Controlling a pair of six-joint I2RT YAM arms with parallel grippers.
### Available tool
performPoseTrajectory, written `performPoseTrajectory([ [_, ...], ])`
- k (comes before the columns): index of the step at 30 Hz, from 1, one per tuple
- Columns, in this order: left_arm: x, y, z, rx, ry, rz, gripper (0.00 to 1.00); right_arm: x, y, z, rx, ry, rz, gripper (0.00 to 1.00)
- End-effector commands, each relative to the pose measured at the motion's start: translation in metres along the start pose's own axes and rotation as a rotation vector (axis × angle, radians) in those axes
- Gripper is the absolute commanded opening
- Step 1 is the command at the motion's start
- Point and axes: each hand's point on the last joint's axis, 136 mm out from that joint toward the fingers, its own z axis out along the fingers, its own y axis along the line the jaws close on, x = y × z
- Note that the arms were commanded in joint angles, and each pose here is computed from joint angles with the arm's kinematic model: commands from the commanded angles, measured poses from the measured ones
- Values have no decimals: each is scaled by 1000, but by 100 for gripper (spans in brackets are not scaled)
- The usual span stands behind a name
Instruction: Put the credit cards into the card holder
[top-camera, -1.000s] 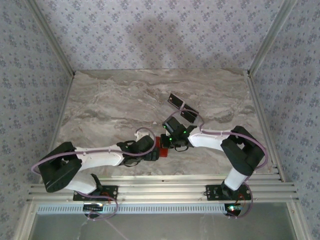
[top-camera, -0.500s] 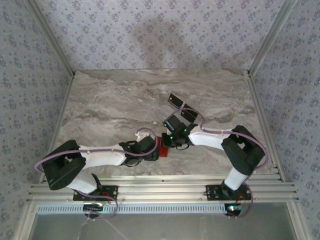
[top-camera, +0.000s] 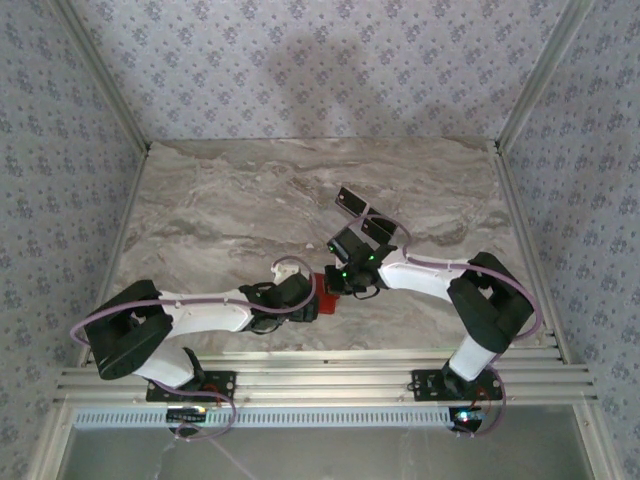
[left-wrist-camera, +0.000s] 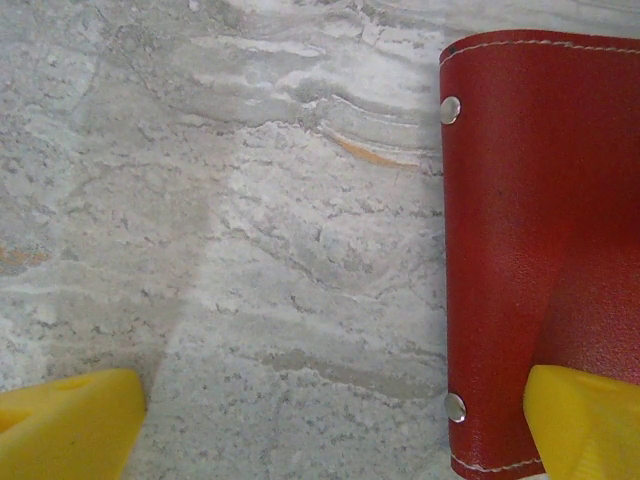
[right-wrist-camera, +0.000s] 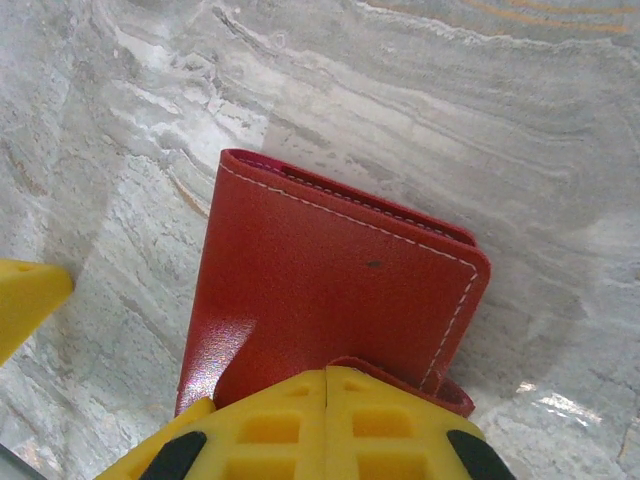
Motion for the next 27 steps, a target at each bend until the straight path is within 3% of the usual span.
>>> performPoseTrajectory([
  [1,12,10,11,-41,38,16,99,-3,12,-6,-7,-12,-20,0],
  [27,11,8,11,-39,35,14,99,17,-14,15,53,41,2,0],
])
